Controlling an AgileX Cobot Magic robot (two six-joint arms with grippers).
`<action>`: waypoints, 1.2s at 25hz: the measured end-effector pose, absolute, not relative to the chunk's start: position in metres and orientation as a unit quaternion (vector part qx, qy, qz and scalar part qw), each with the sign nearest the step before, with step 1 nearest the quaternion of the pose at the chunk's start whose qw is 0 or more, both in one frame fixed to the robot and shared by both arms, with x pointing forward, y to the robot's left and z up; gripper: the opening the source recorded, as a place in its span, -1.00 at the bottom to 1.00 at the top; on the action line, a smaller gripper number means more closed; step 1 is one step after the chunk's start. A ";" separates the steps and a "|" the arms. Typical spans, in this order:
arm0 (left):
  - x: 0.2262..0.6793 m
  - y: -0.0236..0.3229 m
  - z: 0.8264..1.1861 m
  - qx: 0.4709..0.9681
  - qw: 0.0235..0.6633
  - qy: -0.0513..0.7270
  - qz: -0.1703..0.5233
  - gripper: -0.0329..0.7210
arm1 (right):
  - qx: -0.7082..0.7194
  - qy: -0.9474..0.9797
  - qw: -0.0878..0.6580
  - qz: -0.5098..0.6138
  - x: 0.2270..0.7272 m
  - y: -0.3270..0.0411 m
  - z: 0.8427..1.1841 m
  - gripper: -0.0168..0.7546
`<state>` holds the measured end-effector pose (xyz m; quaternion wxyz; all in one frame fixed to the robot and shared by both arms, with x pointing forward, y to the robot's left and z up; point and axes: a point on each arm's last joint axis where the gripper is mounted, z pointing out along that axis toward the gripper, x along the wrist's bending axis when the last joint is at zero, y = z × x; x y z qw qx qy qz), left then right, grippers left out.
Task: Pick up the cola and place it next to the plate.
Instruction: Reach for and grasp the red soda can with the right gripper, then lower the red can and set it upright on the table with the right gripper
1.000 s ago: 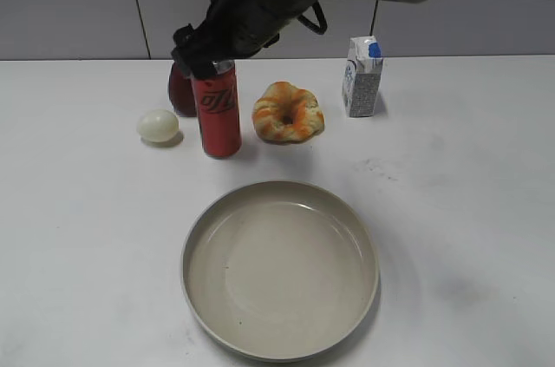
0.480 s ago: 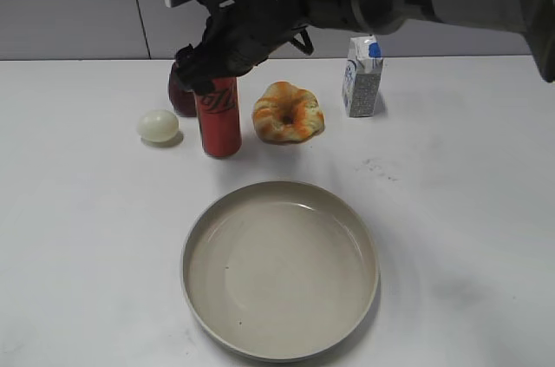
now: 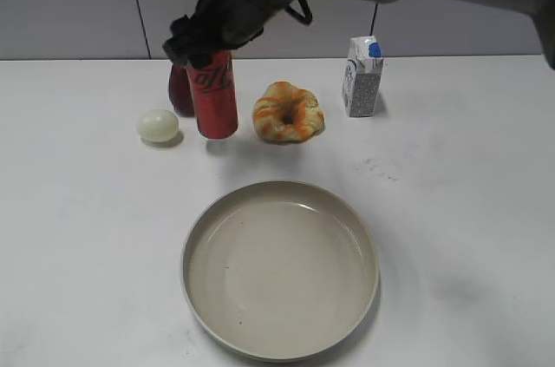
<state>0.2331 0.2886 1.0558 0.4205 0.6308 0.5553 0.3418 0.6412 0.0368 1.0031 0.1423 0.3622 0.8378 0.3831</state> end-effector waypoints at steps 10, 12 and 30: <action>0.233 0.289 1.056 0.631 0.421 0.555 0.342 -0.30 | 0.327 0.863 0.081 0.377 0.588 0.049 1.066 0.36; 0.233 0.289 1.056 0.631 0.421 0.555 0.342 -0.30 | 0.308 0.870 0.071 0.379 0.571 0.063 1.069 0.36; 0.233 0.289 1.056 0.631 0.421 0.555 0.342 -0.30 | 0.270 0.906 0.029 0.324 0.500 0.102 1.002 0.36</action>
